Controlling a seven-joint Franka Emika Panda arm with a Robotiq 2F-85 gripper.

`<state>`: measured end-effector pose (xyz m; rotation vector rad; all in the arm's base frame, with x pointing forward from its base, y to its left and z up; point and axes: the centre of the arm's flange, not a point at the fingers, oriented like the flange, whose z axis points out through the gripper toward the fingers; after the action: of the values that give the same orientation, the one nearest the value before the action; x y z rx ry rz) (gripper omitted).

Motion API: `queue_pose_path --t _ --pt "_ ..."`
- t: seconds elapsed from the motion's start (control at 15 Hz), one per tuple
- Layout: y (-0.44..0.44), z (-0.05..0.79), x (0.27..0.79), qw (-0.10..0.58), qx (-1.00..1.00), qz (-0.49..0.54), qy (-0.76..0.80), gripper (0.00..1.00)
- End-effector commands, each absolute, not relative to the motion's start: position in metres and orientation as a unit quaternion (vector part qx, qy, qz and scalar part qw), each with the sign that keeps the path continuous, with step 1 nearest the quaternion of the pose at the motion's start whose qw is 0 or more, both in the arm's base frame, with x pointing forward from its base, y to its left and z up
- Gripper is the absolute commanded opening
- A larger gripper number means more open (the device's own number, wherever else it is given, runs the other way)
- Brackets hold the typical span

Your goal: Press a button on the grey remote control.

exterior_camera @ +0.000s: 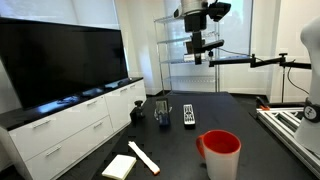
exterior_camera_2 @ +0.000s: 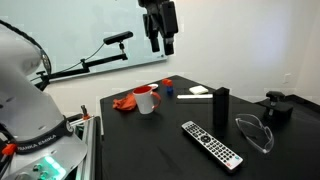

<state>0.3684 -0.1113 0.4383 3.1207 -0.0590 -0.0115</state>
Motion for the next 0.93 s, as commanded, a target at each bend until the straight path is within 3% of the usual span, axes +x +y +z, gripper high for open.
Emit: queue_pose_path --t 0.0,0.87 --pt "-0.126 0.433 0.377 0.002 1.000 0.004 -0.027 1.00" --pt "-0.163 0.412 0.379 0.002 0.998 -0.002 -0.071 0.98"
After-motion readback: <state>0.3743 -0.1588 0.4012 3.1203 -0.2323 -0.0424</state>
